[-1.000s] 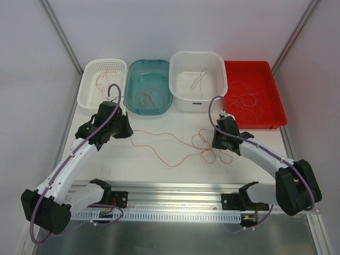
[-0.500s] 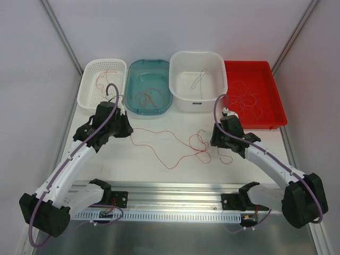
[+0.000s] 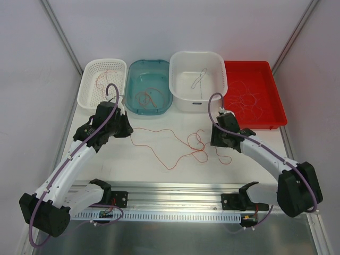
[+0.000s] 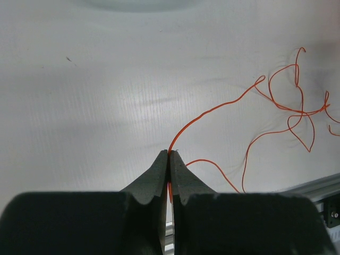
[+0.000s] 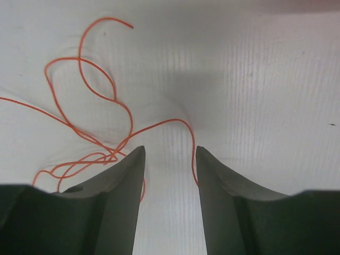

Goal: Untangle the cables

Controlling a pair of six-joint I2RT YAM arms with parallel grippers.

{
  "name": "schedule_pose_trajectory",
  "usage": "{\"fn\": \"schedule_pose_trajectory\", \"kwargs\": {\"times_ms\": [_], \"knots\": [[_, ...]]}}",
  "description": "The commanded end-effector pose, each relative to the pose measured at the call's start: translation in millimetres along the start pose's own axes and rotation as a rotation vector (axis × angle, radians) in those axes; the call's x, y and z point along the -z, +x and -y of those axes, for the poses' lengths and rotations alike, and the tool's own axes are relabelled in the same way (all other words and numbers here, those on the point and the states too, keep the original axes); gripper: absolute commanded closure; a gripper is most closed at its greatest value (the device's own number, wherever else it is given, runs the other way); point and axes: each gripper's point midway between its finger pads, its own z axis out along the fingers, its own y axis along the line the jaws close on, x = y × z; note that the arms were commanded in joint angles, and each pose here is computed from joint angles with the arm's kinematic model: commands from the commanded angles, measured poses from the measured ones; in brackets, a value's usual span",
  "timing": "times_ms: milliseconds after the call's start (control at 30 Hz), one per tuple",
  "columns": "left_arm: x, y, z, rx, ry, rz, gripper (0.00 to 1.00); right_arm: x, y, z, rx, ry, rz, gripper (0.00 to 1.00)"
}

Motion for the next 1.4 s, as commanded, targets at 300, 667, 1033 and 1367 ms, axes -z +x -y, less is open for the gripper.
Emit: {"fn": "schedule_pose_trajectory", "kwargs": {"times_ms": [300, 667, 1033, 1367], "knots": [[2, -7, -1, -0.002, -0.002, 0.039, 1.00, -23, 50, 21, 0.046, 0.115, -0.228, 0.56], [2, -11, -5, -0.016, -0.027, 0.052, 1.00, -24, 76, 32, 0.050, 0.158, -0.328, 0.59], [44, -46, -92, -0.078, -0.543, 0.145, 1.00, 11, 28, 59, -0.024, 0.222, -0.187, 0.99], [115, -73, -160, -0.118, -0.999, 0.192, 1.00, 128, -69, 113, -0.417, 0.239, 0.298, 0.99]]}}
